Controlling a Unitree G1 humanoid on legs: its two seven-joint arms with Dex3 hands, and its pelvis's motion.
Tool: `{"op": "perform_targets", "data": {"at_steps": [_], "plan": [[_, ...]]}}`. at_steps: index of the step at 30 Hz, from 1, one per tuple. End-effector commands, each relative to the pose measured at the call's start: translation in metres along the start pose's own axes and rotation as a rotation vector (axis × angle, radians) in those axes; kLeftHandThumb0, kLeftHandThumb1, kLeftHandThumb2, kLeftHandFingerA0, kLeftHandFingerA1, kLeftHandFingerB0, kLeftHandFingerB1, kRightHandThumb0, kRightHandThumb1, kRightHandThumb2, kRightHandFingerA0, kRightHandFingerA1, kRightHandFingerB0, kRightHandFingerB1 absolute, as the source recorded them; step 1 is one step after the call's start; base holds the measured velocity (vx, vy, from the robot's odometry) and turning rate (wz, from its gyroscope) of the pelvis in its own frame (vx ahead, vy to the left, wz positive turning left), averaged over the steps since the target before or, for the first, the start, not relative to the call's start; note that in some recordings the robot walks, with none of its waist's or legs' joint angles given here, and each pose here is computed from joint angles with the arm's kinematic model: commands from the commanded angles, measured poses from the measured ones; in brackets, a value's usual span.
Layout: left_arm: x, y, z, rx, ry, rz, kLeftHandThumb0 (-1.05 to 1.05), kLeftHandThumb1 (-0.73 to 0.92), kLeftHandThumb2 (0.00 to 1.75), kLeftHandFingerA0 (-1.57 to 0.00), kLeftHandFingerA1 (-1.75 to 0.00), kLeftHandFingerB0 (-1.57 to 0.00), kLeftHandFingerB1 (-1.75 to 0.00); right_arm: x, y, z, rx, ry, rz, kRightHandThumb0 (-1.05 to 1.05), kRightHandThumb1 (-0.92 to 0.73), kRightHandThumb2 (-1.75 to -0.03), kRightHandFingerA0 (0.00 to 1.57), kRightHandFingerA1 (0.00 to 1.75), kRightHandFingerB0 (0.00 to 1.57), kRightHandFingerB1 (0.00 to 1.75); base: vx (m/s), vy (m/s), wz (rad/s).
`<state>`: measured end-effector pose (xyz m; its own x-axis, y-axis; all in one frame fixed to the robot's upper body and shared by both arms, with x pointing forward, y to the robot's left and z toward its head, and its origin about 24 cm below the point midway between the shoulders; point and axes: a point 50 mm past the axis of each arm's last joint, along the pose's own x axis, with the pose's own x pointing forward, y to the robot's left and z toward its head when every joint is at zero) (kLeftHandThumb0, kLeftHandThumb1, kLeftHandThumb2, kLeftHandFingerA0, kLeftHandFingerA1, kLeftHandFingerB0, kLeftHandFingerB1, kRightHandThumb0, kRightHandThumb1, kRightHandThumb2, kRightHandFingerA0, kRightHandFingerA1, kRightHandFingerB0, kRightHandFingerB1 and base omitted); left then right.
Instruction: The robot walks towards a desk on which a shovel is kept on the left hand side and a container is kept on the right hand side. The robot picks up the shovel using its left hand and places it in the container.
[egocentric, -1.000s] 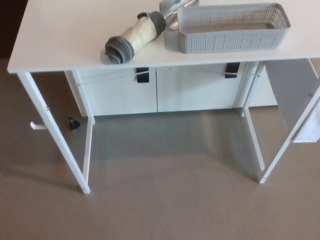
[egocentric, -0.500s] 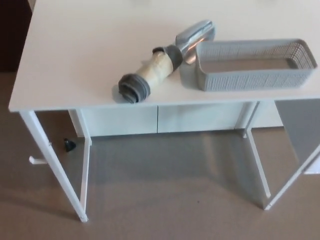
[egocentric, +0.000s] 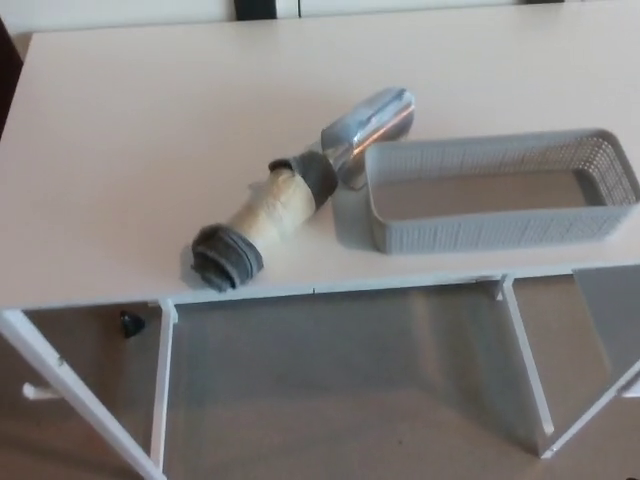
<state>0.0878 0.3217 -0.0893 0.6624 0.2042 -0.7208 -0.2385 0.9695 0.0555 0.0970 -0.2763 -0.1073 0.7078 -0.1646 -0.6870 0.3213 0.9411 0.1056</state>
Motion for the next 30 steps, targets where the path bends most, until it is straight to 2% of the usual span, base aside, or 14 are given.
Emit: {"op": "perform_targets", "data": {"at_steps": [1, 2, 3, 5, 6, 13, 14, 15, 16, 17, 19, 26, 29, 30], "plan": [[-0.004, 0.002, -0.002, 0.038, -0.004, 0.0, -0.13, 0.45, 0.87, -0.35, -0.56, -0.2, -0.48, -0.004, -0.004, -0.002, -0.004, -0.01, -0.019, -0.04, -0.5, -0.52, 0.66, 0.71, 0.4, 0.53, 0.26, 0.205, -0.05], [-0.005, -0.001, -0.003, 0.052, -0.007, -0.015, -0.13, 0.46, 0.87, -0.34, -0.56, -0.19, -0.48, -0.004, -0.004, -0.002, -0.013, -0.01, -0.02, -0.04, -0.5, -0.52, 0.65, 0.7, 0.4, 0.53, 0.24, 0.301, 0.33], [-0.005, -0.004, -0.005, 0.043, -0.002, -0.021, -0.13, 0.65, 0.58, -0.42, -0.4, -0.32, -0.34, -0.004, -0.003, -0.002, -0.02, -0.011, -0.02, -0.05, -0.5, -0.53, 0.63, 0.69, 0.41, 0.53, 0.33, 0.302, -0.53], [-0.006, -0.008, -0.01, 0.056, 0.01, -0.038, -0.13, 0.64, 0.58, -0.41, -0.39, -0.32, -0.34, -0.006, -0.005, -0.005, -0.022, -0.007, -0.023, -0.07, -0.5, -0.53, 0.65, 0.71, 0.44, 0.54, 0.26, 0.222, -0.01], [-0.007, -0.011, -0.012, 0.057, 0.014, -0.045, -0.1, 0.44, 0.85, -0.33, -0.55, -0.2, -0.48, -0.006, -0.006, -0.005, -0.029, -0.009, -0.02, -0.09, -0.5, -0.53, 0.65, 0.71, 0.45, 0.54, 0.17, 0.144, 0.03], [-0.02, -0.036, -0.019, 0.168, 0.003, -0.133, -0.12, 0.47, 0.89, -0.39, -0.58, -0.19, -0.49, -0.005, -0.005, -0.005, -0.026, -0.006, -0.018, -0.05, -0.5, -0.54, 0.67, 0.73, 0.42, 0.53, 0.1, 0.032, 0.05], [-0.022, -0.038, -0.019, 0.174, 0.002, -0.143, -0.15, 0.65, 0.59, -0.49, -0.42, -0.32, -0.34, -0.005, -0.004, -0.005, -0.022, -0.009, -0.017, -0.07, -0.48, -0.54, 0.66, 0.73, 0.43, 0.55, 0.09, -0.072, -0.02], [-0.023, -0.039, -0.019, 0.177, 0.002, -0.147, -0.15, 0.65, 0.59, -0.49, -0.42, -0.32, -0.34, -0.004, -0.004, -0.005, -0.019, -0.013, -0.015, -0.07, -0.48, -0.54, 0.66, 0.73, 0.43, 0.55, 0.03, -0.117, 0.07], [-0.022, -0.039, -0.021, 0.173, 0.01, -0.147, -0.13, 0.46, 0.89, -0.43, -0.6, -0.2, -0.49, -0.004, -0.004, -0.004, -0.025, -0.013, -0.011, -0.08, -0.48, -0.54, 0.65, 0.72, 0.43, 0.55, 0.02, -0.153, 0.08], [-0.022, -0.04, -0.023, 0.17, 0.012, -0.157, -0.16, 0.62, 0.58, -0.5, -0.43, -0.33, -0.35, -0.004, -0.004, -0.004, -0.026, -0.011, -0.012, -0.06, -0.5, -0.54, 0.64, 0.7, 0.42, 0.54, 0.06, -0.162, 0.04], [-0.024, -0.045, -0.026, 0.183, 0.014, -0.183, -0.18, 0.61, 0.58, -0.49, -0.42, -0.34, -0.35, -0.004, -0.004, -0.003, -0.038, -0.014, -0.018, -0.07, -0.49, -0.54, 0.64, 0.69, 0.43, 0.55, 0.14, -0.106, 0.29], [-0.028, -0.055, -0.033, 0.219, 0.033, -0.231, -0.17, 0.63, 0.58, -0.53, -0.42, -0.34, -0.34, -0.003, -0.002, -0.002, -0.037, -0.018, -0.023, -0.07, -0.49, -0.54, 0.65, 0.7, 0.46, 0.56, 0.04, -0.053, -0.05], [-0.029, -0.056, -0.034, 0.228, 0.033, -0.243, -0.19, 0.64, 0.58, -0.5, -0.41, -0.32, -0.34, -0.003, -0.001, -0.002, -0.033, -0.023, -0.022, -0.06, -0.49, -0.54, 0.65, 0.7, 0.46, 0.56, 0.0, 0.014, -0.04], [-0.029, -0.056, -0.034, 0.229, 0.035, -0.256, -0.15, 0.47, 0.88, -0.37, -0.57, -0.18, -0.48, -0.003, -0.001, -0.002, -0.033, -0.022, -0.022, -0.07, -0.49, -0.54, 0.64, 0.7, 0.47, 0.56, -0.03, 0.116, -0.03]]}}
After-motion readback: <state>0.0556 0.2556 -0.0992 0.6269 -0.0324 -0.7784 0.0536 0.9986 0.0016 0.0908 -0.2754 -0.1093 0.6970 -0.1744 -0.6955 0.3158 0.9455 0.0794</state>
